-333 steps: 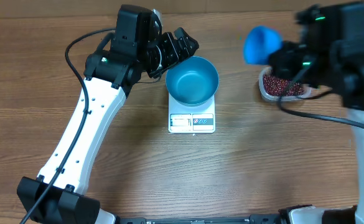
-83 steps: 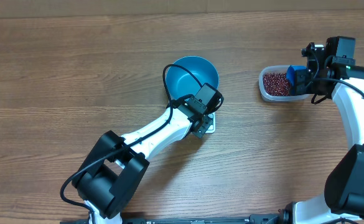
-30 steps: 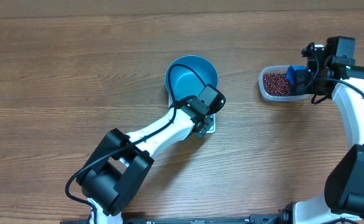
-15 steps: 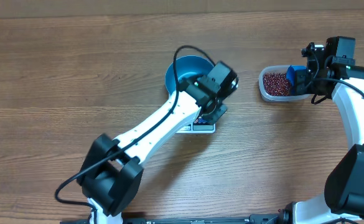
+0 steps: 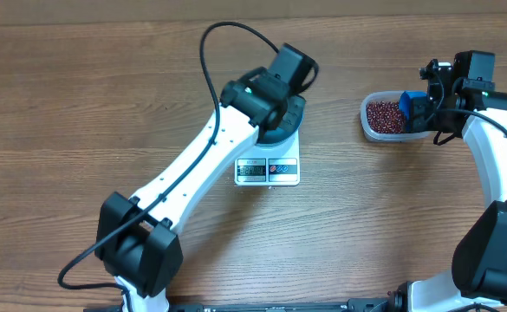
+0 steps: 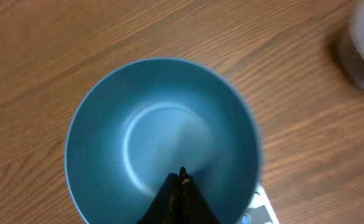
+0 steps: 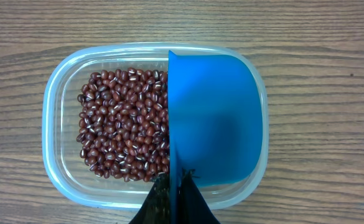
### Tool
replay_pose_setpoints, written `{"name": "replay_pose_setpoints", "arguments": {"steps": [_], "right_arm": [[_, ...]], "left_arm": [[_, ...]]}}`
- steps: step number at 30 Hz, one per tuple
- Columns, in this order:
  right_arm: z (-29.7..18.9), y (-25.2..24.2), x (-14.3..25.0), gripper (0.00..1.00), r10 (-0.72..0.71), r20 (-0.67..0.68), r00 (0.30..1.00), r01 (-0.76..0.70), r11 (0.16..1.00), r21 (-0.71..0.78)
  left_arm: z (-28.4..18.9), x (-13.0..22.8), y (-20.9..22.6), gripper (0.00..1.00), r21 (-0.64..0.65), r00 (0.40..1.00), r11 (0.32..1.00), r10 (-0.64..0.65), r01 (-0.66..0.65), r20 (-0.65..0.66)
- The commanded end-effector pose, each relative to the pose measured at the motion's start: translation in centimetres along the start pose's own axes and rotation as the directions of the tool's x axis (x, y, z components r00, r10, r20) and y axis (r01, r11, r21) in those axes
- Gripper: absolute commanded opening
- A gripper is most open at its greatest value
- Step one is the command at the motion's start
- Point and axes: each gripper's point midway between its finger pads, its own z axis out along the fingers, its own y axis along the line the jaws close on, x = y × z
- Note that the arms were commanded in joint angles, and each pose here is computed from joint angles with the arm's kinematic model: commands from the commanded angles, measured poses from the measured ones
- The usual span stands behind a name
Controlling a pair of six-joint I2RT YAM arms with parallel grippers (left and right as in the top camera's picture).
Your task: Scoop item into bowl and weigh 150g on scale
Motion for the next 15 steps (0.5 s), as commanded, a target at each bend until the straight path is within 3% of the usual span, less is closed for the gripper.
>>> {"name": "replay_pose_setpoints", "arguments": {"steps": [1,10,15], "right_arm": [[0.0,-0.4,0.2,0.04,0.011,-0.007,1.0,-0.011,1.0,0.011],[0.0,-0.4,0.2,0.04,0.011,-0.007,1.0,-0.011,1.0,0.011],[0.0,-0.4,0.2,0.04,0.012,-0.008,1.0,-0.011,1.0,0.011]], "left_arm": [[3.7,1.3,0.0,0.04,0.015,0.996,0.999,-0.037,0.039,-0.075],[6.6,3.3,-0.3,0.04,0.008,0.988,1.0,-0.021,0.022,-0.154],[6.2,4.8,-1.7,0.04,0.093,0.976,0.995,-0.013,0.034,-0.219]]}}
